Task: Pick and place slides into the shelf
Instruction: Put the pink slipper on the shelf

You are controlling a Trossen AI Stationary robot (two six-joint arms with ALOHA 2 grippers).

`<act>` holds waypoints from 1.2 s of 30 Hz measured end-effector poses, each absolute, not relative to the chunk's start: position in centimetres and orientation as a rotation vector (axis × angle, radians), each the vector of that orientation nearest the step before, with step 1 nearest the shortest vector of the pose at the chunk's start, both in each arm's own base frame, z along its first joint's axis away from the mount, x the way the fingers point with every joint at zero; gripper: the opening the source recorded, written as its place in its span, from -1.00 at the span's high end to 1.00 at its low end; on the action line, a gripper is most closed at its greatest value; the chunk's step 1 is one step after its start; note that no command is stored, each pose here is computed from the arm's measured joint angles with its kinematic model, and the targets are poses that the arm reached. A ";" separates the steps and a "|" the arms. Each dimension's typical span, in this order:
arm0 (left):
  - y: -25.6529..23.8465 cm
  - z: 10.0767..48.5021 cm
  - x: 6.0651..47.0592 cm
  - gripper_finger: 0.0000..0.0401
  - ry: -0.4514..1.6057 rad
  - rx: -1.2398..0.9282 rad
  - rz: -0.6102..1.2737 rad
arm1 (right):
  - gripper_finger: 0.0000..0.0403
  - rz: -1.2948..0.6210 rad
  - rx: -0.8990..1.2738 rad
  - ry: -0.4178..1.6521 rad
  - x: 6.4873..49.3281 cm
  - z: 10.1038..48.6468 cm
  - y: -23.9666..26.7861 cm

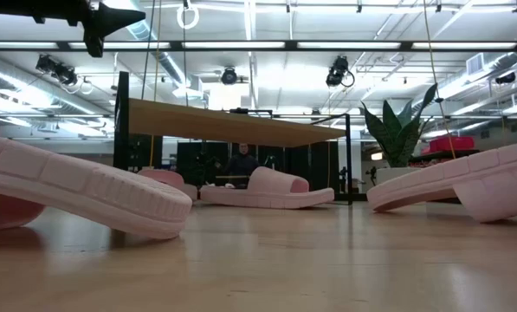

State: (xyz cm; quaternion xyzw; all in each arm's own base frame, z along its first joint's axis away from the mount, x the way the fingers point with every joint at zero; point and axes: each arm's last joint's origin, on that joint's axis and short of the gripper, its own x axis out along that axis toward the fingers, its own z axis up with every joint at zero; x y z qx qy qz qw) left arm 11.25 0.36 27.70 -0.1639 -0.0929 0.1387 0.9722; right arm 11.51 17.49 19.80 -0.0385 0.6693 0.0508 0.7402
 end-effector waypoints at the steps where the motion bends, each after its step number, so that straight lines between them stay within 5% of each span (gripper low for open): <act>1: 0.4 27.7 11.2 0.14 -0.188 -0.331 0.283 | -0.28 0.116 -0.116 1.438 11.7 20.3 17.5; 15: 0.3 26.9 12.6 0.14 -0.117 -0.340 0.312 | -0.22 0.155 -0.584 1.358 12.8 19.7 18.2; 36: 0.3 26.6 13.5 0.14 -0.098 -0.362 0.314 | -0.21 0.115 -0.578 1.282 14.0 18.0 19.7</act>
